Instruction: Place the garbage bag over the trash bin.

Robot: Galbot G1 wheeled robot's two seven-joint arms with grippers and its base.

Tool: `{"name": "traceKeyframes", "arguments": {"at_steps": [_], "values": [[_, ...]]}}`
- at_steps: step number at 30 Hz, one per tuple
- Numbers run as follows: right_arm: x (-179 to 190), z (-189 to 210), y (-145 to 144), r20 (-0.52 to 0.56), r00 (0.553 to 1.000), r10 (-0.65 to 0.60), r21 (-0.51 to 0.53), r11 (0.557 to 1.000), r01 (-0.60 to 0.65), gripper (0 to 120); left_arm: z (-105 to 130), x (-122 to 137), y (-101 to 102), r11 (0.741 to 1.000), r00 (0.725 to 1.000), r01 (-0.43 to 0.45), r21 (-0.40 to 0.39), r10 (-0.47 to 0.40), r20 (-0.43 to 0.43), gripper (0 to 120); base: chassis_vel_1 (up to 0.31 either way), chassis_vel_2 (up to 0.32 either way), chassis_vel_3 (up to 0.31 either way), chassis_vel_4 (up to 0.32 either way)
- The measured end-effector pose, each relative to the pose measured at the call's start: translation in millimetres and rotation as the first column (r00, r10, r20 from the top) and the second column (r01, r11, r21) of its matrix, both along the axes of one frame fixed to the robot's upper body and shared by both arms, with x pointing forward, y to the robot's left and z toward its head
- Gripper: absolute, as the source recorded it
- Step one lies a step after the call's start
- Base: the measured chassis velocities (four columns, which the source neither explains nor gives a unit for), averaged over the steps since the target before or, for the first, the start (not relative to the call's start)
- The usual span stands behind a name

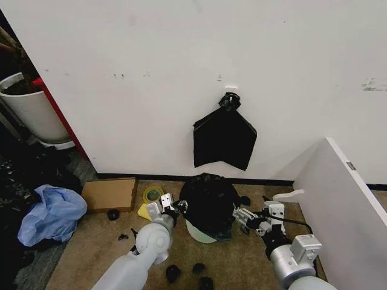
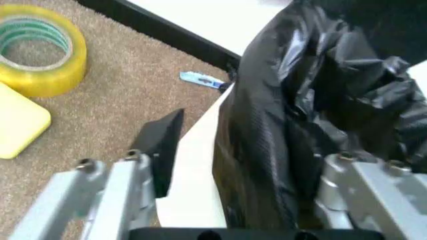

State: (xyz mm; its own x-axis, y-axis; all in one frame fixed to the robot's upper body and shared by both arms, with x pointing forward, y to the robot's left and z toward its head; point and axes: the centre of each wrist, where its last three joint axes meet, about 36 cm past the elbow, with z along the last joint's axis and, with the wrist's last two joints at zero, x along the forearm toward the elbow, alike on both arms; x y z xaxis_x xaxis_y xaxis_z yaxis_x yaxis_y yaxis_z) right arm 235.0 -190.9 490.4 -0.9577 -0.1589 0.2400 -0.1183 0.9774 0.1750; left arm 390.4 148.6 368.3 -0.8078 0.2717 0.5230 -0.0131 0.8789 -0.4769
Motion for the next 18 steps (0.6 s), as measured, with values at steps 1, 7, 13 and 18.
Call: {"name": "traceKeyframes", "arguments": {"at_steps": [1,7,13,18], "values": [[0.0,0.0,0.0,0.000,1.000,0.000,0.000,1.000,0.000,100,0.0,0.0,0.0,1.000,1.000,0.000,0.000,0.000,0.000,60,0.000,0.000,0.000,0.000],[0.6,-10.2,1.6,0.060,0.998,0.006,-0.001,1.000,-0.006,100,6.2,-17.2,8.3,0.997,0.992,0.029,0.066,-0.037,0.119,86,0.000,0.000,0.000,0.000],[9.9,-31.5,-8.4,0.202,0.977,-0.063,-0.014,0.998,0.067,100,7.4,-47.4,14.8,0.976,0.911,-0.029,0.215,-0.063,0.407,100,0.000,0.000,0.000,0.000],[8.6,-60.0,-24.6,0.273,0.949,-0.155,-0.044,0.984,0.173,100,2.5,-89.8,17.4,0.958,0.813,-0.064,0.280,-0.113,0.571,100,0.000,0.000,0.000,0.000]]}}
